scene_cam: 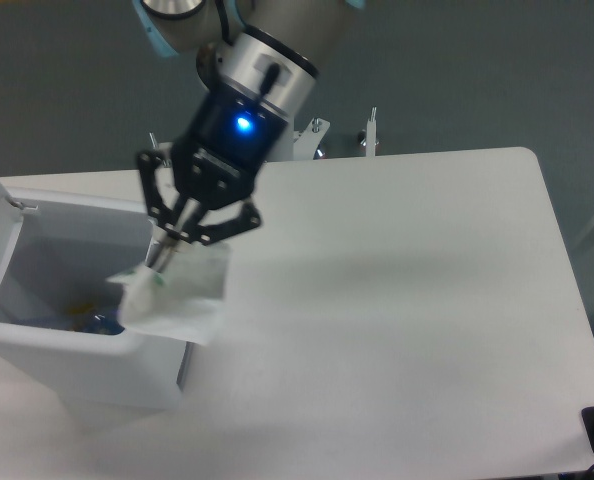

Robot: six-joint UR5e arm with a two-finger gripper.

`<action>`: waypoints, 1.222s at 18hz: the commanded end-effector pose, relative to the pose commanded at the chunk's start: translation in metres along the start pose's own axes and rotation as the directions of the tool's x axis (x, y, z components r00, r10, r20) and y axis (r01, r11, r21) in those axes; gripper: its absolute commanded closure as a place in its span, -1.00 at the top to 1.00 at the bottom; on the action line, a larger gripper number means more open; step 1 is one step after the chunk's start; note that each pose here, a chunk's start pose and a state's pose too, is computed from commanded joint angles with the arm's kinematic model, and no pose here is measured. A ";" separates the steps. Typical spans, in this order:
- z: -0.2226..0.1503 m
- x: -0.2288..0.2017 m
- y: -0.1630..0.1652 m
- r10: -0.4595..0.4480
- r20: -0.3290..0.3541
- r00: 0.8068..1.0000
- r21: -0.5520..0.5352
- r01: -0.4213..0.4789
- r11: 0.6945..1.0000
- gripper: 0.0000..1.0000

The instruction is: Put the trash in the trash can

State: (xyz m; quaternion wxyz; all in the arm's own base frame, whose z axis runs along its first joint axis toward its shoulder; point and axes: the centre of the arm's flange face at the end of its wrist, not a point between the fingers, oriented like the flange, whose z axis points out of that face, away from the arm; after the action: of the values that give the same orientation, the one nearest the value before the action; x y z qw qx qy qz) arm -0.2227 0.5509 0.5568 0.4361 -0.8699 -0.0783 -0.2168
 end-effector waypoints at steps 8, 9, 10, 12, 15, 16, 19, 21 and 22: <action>0.023 0.026 0.030 0.028 -0.044 0.999 -0.049 -0.030 0.998 -0.28; 0.024 0.025 0.033 0.032 -0.044 0.999 -0.053 -0.035 0.998 -0.15; 0.024 0.024 0.032 0.046 -0.040 0.998 -0.053 -0.048 0.997 0.18; 0.026 0.023 0.033 0.064 -0.038 0.997 -0.055 -0.066 0.996 0.51; 0.026 0.018 0.034 0.065 -0.007 0.998 -0.066 -0.066 0.996 0.61; 0.026 0.016 0.034 0.065 -0.004 0.998 -0.068 -0.065 0.996 0.61; 0.024 0.009 0.036 0.056 0.006 0.998 -0.067 -0.055 0.996 0.65; 0.014 -0.006 0.035 0.043 0.029 0.999 -0.057 -0.042 0.997 0.67; 0.005 -0.019 0.034 0.055 0.060 0.997 -0.053 -0.051 0.997 0.84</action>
State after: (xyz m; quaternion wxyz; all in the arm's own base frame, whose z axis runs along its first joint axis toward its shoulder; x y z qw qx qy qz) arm -0.2265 0.5354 0.5211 0.4166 -0.8888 -0.0631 -0.1801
